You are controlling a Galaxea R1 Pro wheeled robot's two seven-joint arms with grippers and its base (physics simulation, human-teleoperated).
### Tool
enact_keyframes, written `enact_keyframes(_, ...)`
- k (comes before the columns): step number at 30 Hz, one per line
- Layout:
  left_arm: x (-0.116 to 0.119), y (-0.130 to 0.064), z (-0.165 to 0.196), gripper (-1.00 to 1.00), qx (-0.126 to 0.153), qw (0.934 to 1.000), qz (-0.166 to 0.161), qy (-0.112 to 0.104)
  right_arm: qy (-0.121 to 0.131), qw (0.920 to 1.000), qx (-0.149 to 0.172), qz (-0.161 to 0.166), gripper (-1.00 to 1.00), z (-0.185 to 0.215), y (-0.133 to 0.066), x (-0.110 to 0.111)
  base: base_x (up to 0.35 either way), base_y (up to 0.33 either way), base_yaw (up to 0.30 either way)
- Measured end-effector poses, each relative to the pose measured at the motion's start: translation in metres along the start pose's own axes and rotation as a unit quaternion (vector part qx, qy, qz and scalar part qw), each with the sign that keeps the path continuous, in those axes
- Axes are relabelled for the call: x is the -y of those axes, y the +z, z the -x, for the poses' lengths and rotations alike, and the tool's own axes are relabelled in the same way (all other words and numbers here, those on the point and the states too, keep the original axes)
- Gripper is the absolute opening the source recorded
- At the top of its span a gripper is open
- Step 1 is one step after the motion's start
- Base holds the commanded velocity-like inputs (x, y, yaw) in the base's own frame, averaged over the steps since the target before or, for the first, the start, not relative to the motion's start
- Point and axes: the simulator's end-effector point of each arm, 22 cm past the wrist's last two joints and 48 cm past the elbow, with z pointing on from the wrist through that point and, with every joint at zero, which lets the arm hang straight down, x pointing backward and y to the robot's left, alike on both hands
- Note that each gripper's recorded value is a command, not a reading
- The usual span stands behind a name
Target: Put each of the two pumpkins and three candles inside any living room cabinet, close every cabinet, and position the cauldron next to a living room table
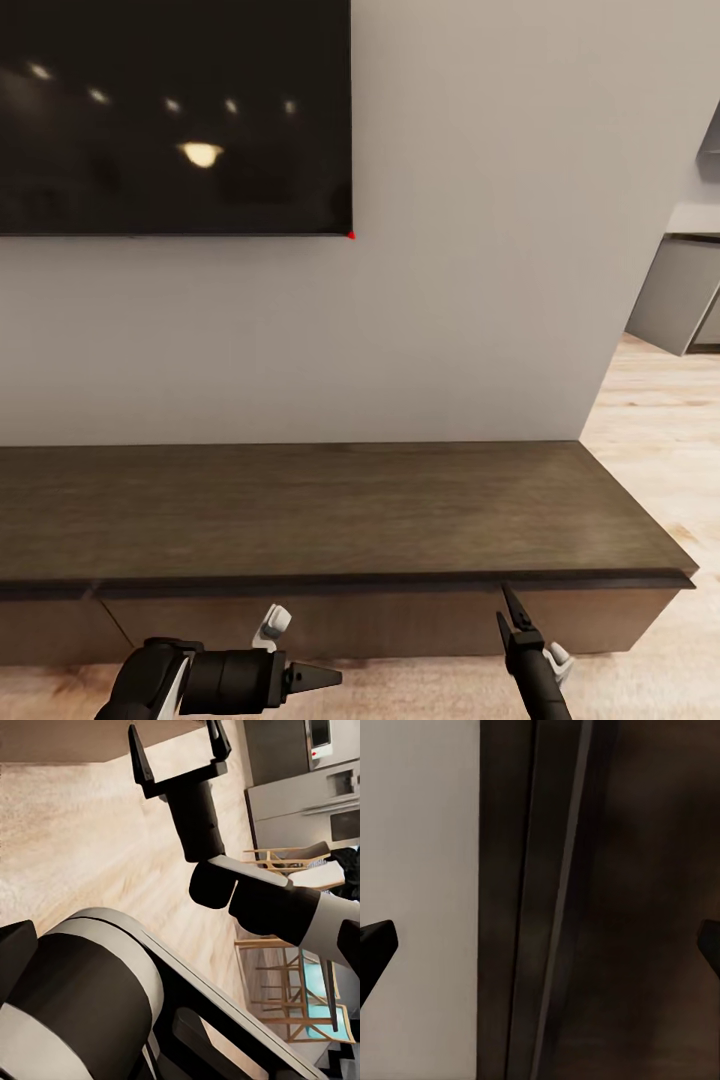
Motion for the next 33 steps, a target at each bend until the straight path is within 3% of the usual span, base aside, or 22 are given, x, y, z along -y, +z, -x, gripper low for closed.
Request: enact_keyframes(33, 0.0001, 0.0006, -0.0001, 1.0, 0.0, 1.0, 0.0, 0.0, 0.001, 1.0, 0.0, -0.003, 1.0, -0.0007, -0.0002, 0.0016, 0.03, 0.0, 0.0)
